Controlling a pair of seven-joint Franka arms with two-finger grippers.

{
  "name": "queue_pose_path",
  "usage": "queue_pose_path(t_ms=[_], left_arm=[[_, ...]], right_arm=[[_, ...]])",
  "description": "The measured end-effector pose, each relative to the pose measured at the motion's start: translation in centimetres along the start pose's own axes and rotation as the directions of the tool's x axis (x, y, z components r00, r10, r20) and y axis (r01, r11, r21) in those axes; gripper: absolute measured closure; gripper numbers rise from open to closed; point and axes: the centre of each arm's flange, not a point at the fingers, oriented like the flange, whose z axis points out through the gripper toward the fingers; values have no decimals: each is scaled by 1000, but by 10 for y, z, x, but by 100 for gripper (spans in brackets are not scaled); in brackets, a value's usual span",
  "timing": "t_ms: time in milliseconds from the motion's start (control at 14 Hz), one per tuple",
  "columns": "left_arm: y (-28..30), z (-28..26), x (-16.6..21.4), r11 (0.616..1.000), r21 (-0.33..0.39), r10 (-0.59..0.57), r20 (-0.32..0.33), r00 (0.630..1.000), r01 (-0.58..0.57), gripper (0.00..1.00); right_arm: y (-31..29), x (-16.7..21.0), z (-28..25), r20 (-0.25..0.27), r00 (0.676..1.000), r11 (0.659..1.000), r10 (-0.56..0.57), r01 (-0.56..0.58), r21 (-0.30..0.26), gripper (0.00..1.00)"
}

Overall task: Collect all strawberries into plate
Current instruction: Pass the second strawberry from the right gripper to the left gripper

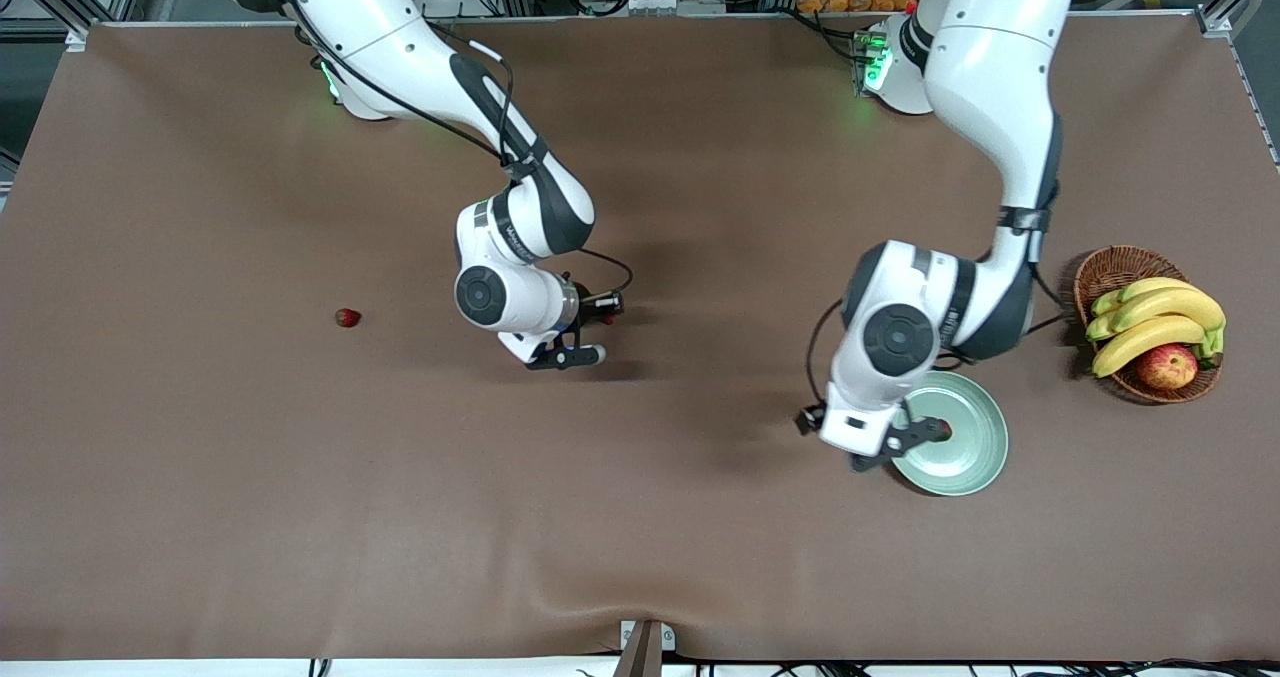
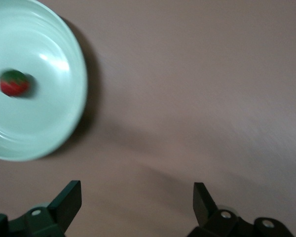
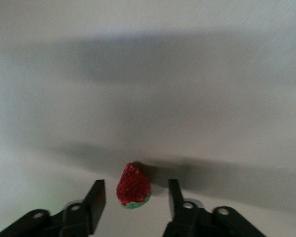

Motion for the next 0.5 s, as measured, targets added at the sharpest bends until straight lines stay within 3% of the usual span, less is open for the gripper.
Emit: queue_pose_path(t_ms=[214, 285, 499], left_arm=[[26, -1, -28, 998, -32, 49, 30, 998, -48, 0], [37, -2, -41, 997, -45, 65, 41, 997, -63, 0], [79, -2, -92, 995, -66, 80, 61, 995, -76, 0]], right_arm=[[29, 26, -42, -64, 997, 999, 48, -47, 10, 4], [42, 33, -59, -67, 996, 998, 66, -65, 15, 0], [96, 42, -116, -7, 993, 993, 115, -115, -11, 0]])
